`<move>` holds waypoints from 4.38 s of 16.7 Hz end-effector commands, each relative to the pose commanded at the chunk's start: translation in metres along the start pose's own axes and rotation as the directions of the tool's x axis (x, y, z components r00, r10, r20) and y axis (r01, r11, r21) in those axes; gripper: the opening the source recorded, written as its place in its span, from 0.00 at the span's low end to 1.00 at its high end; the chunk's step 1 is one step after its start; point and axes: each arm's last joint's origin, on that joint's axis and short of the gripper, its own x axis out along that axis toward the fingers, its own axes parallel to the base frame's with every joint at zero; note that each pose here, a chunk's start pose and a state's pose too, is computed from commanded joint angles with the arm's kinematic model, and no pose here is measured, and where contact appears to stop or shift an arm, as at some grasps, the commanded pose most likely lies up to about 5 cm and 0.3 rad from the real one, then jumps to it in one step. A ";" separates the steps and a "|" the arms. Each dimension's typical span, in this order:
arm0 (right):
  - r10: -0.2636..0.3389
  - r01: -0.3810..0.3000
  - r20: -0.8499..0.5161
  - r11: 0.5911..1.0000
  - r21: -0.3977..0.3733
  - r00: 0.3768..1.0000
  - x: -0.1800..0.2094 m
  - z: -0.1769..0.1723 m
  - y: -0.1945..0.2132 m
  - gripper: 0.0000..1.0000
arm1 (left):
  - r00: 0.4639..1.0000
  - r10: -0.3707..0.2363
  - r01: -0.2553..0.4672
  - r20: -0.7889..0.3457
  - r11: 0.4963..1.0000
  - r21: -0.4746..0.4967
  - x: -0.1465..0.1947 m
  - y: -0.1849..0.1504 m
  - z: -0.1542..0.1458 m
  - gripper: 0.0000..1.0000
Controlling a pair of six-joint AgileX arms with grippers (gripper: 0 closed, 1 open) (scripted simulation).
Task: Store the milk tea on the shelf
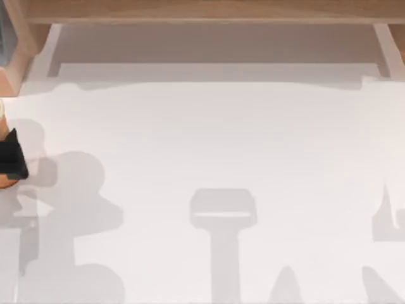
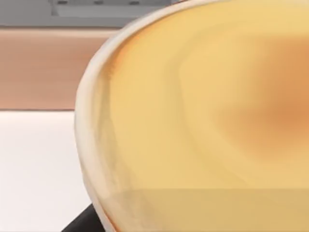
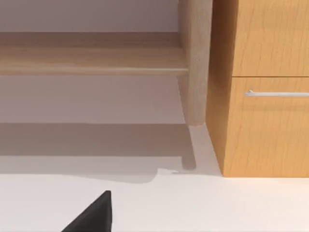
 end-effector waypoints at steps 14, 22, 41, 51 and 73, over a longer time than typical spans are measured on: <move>0.000 0.000 0.000 1.000 0.000 1.000 0.000 0.000 0.000 1.00 | 1.000 0.000 0.000 0.000 1.000 0.000 0.000 0.000 0.000 0.00; 0.000 0.000 0.000 1.000 0.000 1.000 0.000 0.000 0.000 1.00 | 1.000 0.001 -0.001 -0.002 1.000 0.001 0.000 0.000 0.000 0.00; 0.000 0.000 0.000 1.000 0.000 1.000 0.000 0.000 0.000 1.00 | 0.992 -0.118 0.114 -0.043 0.991 -0.073 0.054 -0.054 0.054 0.00; 0.000 0.000 0.000 1.000 0.000 1.000 0.000 0.000 0.000 1.00 | 0.975 -0.219 0.217 -0.020 0.974 -0.066 0.092 -0.221 0.186 0.00; 0.000 0.000 0.000 1.000 0.000 1.000 0.000 0.000 0.000 1.00 | 0.997 -0.028 0.028 -0.066 1.000 0.001 0.105 -0.304 0.240 0.00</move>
